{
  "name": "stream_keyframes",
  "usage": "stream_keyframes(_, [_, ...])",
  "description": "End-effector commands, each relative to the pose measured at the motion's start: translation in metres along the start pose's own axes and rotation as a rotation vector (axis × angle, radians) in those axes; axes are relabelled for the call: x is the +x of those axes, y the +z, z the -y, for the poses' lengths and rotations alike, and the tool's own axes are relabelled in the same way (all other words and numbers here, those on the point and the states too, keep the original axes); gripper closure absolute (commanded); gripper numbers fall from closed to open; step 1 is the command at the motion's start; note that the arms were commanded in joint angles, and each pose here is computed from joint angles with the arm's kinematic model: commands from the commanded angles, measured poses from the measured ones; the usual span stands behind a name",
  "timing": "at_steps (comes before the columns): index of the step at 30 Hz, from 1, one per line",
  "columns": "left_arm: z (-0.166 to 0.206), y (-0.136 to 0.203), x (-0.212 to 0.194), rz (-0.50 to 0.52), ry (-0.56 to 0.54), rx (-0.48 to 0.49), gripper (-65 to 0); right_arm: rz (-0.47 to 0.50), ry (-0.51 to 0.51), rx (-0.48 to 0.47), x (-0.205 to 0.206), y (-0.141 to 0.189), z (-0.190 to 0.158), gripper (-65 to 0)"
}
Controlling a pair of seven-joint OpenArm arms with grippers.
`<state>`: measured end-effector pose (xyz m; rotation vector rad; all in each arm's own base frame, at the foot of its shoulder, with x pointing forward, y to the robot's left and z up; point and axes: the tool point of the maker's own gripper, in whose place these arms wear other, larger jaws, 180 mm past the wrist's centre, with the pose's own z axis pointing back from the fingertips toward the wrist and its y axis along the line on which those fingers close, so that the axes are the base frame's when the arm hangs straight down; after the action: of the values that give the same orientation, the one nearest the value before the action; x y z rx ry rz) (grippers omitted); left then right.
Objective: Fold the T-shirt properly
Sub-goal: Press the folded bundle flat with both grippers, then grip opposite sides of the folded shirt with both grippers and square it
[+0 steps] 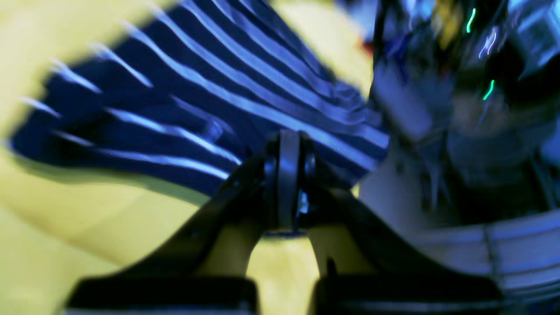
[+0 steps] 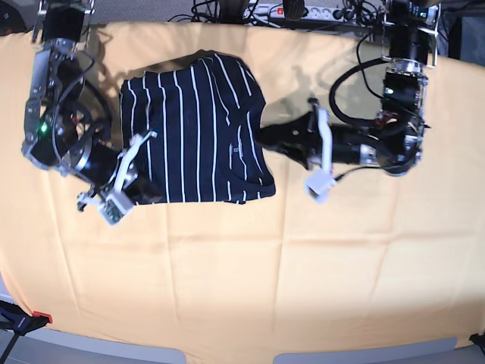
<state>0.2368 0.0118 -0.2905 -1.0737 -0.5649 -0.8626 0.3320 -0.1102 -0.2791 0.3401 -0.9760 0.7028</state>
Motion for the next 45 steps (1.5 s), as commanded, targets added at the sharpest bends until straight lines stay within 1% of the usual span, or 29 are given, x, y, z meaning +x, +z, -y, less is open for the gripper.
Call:
stream_keyframes(1, [0.008, -0.006, 0.005, -0.023, -0.06, -0.015, 0.0, 0.03, 0.017, -0.023, 0.013, 0.003, 0.017, 0.0])
stream_keyframes(4, [0.022, -0.032, -0.024, -0.199, -0.144, -0.026, 0.0, -0.01, -0.014, -0.044, 0.008, -0.004, 0.05, 0.0])
stream_keyframes(6, [0.033, -0.044, -0.039, -0.288, -0.203, -0.036, 0.0, -0.041, -0.033, -0.05, 0.004, -0.01, 0.067, 0.0])
stream_keyframes(9, [0.045, -0.059, -0.052, -0.354, -0.27, -0.053, 0.0, -0.116, -0.064, -0.037, -0.011, -0.022, 0.083, 0.0])
stream_keyframes(13, [0.052, -0.077, -0.066, -0.418, -0.327, -0.061, 0.0, -0.242, -0.112, 0.009, -0.045, -0.039, 0.085, 0.0])
stream_keyframes(16, [0.049, -0.082, -0.069, -0.427, -0.359, -0.033, 0.0, -0.302, -0.101, 0.031, -0.059, -0.046, 0.079, 0.0])
stream_keyframes(19, [0.038, -0.083, -0.068, -0.421, -0.367, 0.034, 0.0, -0.319, -0.086, 0.045, -0.062, -0.049, 0.074, 0.0])
stream_keyframes(22, [0.027, -0.082, -0.066, -0.42, -0.357, 0.097, 0.0, -0.308, -0.08, 0.046, -0.058, -0.048, 0.073, 0.0])
stream_keyframes(26, [0.02, -0.081, -0.073, -0.441, -0.337, 0.113, 0.0, -0.258, -0.044, 0.042, -0.04, -0.048, 0.071, 0.0])
stream_keyframes(31, [0.011, -0.08, -0.082, -0.463, -0.315, 0.132, 0.0, -0.244, -0.015, 0.04, -0.031, -0.046, 0.07, 0.0])
stream_keyframes(35, [-0.009, -0.068, -0.088, -0.479, -0.338, 0.209, 0.0, -0.246, -0.006, 0.043, -0.032, -0.044, 0.067, 0.0])
stream_keyframes(39, [-0.024, -0.054, -0.093, -0.506, -0.329, 0.287, 0.0, -0.24, -0.026, 0.084, -0.042, -0.04, 0.05, 0.0])
stream_keyframes(42, [-0.034, -0.045, -0.094, -0.518, -0.357, 0.327, 0.0, -0.257, -0.009, 0.096, -0.052, -0.037, 0.038, 0.0])
stream_keyframes(45, [-0.041, -0.039, -0.093, -0.515, -0.362, 0.364, 0.0, -0.283, 0.026, 0.098, -0.062, -0.026, 0.029, 0.0])
